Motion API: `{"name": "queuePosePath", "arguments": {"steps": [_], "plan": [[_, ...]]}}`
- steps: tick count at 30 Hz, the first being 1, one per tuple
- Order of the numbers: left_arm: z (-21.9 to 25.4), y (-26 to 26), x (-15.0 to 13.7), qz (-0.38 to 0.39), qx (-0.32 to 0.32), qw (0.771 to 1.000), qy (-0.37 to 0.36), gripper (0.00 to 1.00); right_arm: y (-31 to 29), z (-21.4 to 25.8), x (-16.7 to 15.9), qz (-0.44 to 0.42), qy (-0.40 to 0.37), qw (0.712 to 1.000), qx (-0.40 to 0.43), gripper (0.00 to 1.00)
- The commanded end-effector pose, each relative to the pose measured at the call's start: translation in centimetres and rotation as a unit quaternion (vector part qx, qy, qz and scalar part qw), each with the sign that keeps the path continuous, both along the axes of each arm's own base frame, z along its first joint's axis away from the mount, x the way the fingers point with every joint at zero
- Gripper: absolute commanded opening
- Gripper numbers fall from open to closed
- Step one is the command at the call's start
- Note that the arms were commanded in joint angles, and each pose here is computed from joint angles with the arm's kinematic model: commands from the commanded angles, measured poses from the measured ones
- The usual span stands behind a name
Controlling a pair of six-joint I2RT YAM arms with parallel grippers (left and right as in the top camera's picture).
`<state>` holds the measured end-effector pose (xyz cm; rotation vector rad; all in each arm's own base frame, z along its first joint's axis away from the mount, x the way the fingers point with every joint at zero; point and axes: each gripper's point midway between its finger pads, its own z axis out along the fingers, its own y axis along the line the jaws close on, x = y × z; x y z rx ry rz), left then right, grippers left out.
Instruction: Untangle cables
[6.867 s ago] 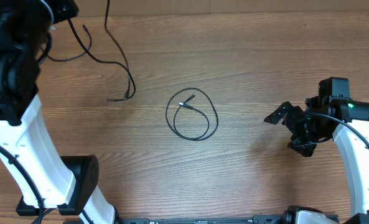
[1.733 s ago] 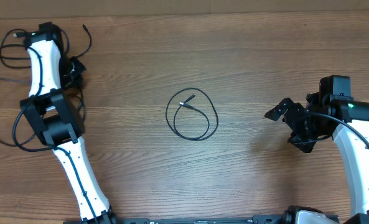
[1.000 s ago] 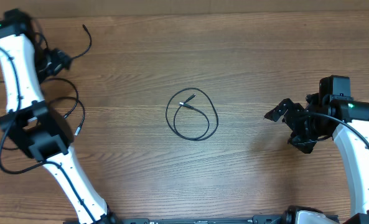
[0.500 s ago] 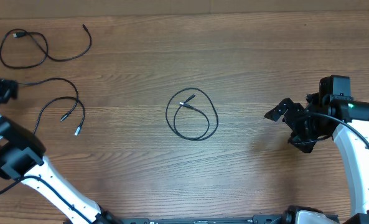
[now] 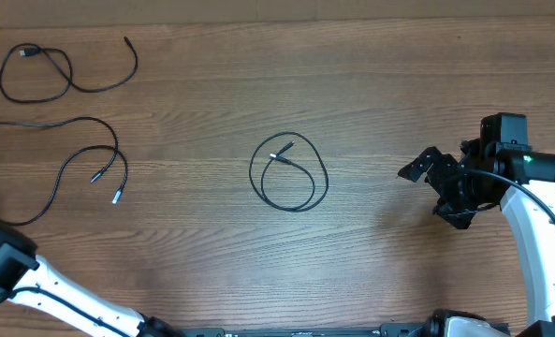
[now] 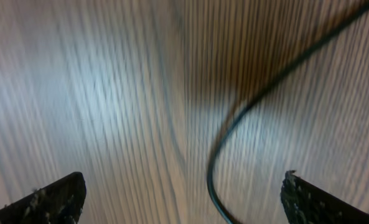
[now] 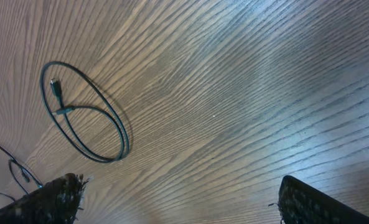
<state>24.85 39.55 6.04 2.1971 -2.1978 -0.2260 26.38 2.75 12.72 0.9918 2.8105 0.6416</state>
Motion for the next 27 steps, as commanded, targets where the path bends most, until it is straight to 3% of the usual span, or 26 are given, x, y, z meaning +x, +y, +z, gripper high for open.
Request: {"name": "queuePosePath", "arguments": {"steps": [1,7,11,14,17,21,27], "plan": [[-1.3,-0.5,0.5,-0.077,-0.037,0.996,-0.033,1.0,-0.2,-0.2,0.1,-0.001,-0.002,1.0,-0.005,1.0],[-4.2,-1.6,0.0,-0.129,-0.066,0.989,-0.035,0.97,-0.2,-0.2,0.1,-0.005,-0.001,1.0,-0.004,1.0],[-5.9,-2.4,1.0,-0.157,-0.083,0.982,-0.069,0.98,-0.2,-0.2,0.1,-0.005,-0.001,1.0,-0.004,1.0],[-6.5,-2.8,1.8,-0.177,-0.089,0.976,-0.092,0.93,-0.2,-0.2,0.0,-0.005,0.001,1.0,-0.004,1.0],[-6.9,-3.0,2.0,-0.19,-0.09,0.973,-0.098,0.8,-0.2,-0.2,0.0,-0.005,0.001,1.0,-0.004,1.0],[-7.4,-3.5,2.4,-0.188,-0.097,0.971,-0.114,0.45,-0.2,-0.2,0.0,-0.005,0.001,1.0,-0.004,1.0],[-8.0,-4.8,4.7,-0.192,-0.114,0.958,-0.182,0.25,-0.2,-0.2,0.0,-0.005,0.001,1.0,-0.004,1.0]]}}
